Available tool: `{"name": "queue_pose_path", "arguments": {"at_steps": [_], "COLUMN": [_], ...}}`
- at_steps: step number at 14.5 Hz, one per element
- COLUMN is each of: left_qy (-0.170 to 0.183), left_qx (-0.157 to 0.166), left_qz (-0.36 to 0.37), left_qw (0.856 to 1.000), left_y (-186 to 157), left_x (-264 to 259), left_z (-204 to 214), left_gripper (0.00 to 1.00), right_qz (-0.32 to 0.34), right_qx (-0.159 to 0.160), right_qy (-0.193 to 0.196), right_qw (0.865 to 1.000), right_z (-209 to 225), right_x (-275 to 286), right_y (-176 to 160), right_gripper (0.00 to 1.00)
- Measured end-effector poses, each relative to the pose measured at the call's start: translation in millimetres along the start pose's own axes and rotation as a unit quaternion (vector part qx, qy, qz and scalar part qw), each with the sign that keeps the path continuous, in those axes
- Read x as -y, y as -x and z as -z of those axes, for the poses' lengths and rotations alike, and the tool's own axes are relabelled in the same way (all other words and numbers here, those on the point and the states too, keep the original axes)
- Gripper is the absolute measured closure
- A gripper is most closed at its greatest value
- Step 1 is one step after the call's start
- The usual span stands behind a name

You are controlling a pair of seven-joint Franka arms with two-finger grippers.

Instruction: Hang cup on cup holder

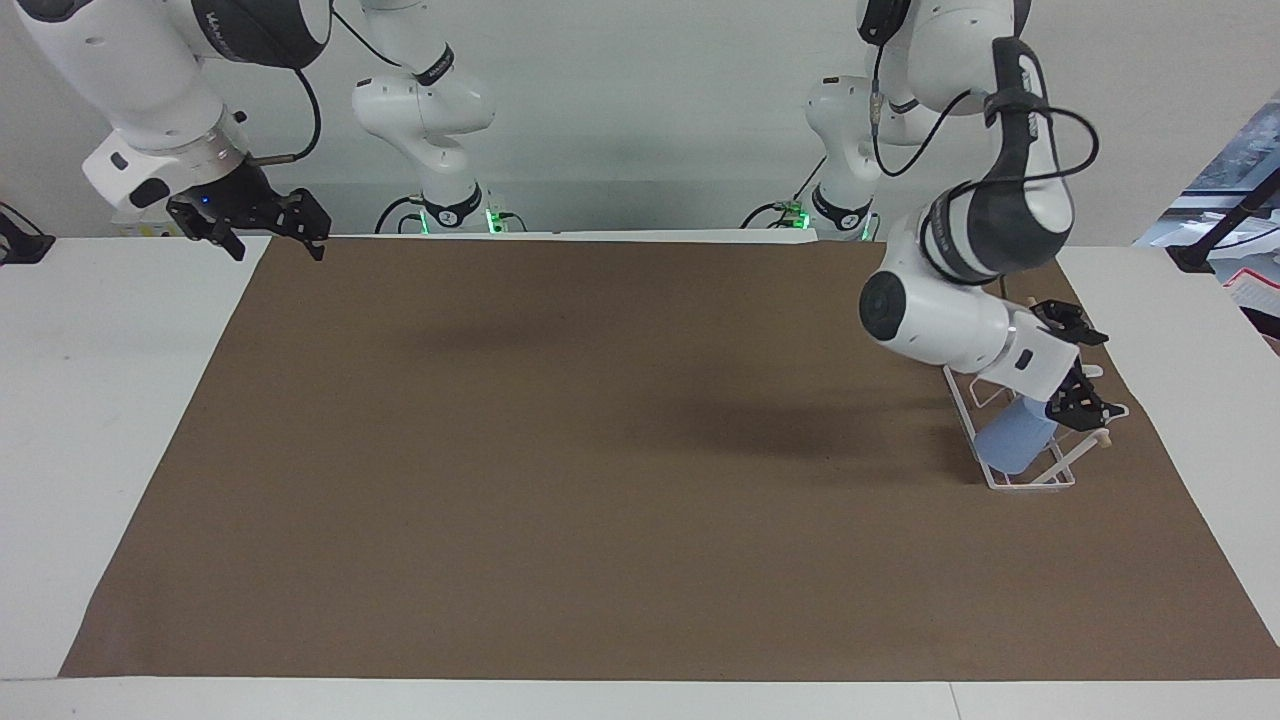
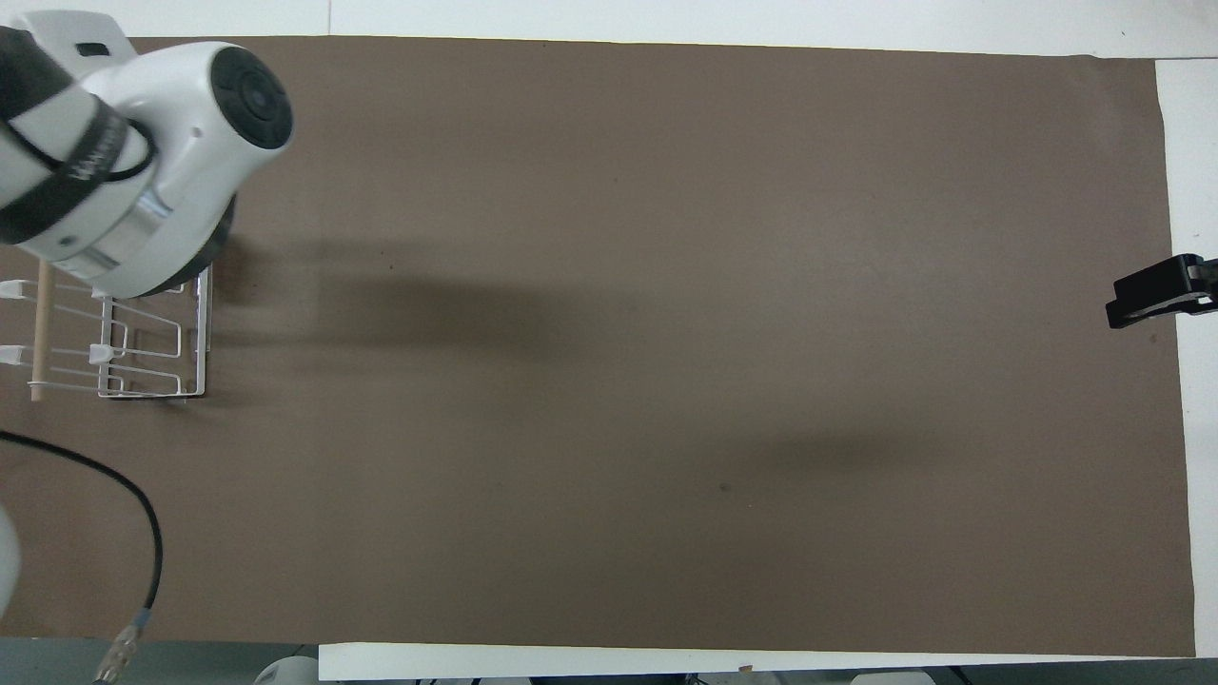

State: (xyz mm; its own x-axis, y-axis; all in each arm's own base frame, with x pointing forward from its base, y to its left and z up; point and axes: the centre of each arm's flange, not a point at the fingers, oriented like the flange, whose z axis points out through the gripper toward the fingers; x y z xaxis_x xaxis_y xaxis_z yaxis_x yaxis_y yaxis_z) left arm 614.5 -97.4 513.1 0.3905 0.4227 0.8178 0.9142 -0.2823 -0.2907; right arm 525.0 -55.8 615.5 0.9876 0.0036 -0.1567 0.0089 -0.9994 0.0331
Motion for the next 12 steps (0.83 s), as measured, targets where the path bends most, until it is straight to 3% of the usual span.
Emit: {"name": "queue_pose_path", "arguments": {"at_steps": [2, 5, 8, 12], "left_qy": [0.041, 0.120, 0.198, 0.281], "left_qx": [0.083, 0.199, 0.282, 0.334], "left_qz": [-0.065, -0.182, -0.287, -0.405], "left_qw": [0.994, 0.955, 0.894, 0.803], "left_y": [-25, -45, -52, -55], "left_x": [21, 39, 50, 69], "left_z": [3, -7, -21, -22], "left_gripper": [0.00, 0.00, 0.00, 0.00], "right_qz": [0.000, -0.011, -0.024, -0.019], "right_qx": [0.000, 0.000, 0.007, 0.008], "right_qy": [0.000, -0.002, -0.005, -0.004], "right_qw": [1.000, 1.000, 1.000, 1.000], "right_z": [0, 0, -3, -3], "right_x": [-1, -11, -25, -20], "right_y": [0, 2, 5, 5], "right_gripper": [0.00, 0.00, 0.00, 0.00]}}
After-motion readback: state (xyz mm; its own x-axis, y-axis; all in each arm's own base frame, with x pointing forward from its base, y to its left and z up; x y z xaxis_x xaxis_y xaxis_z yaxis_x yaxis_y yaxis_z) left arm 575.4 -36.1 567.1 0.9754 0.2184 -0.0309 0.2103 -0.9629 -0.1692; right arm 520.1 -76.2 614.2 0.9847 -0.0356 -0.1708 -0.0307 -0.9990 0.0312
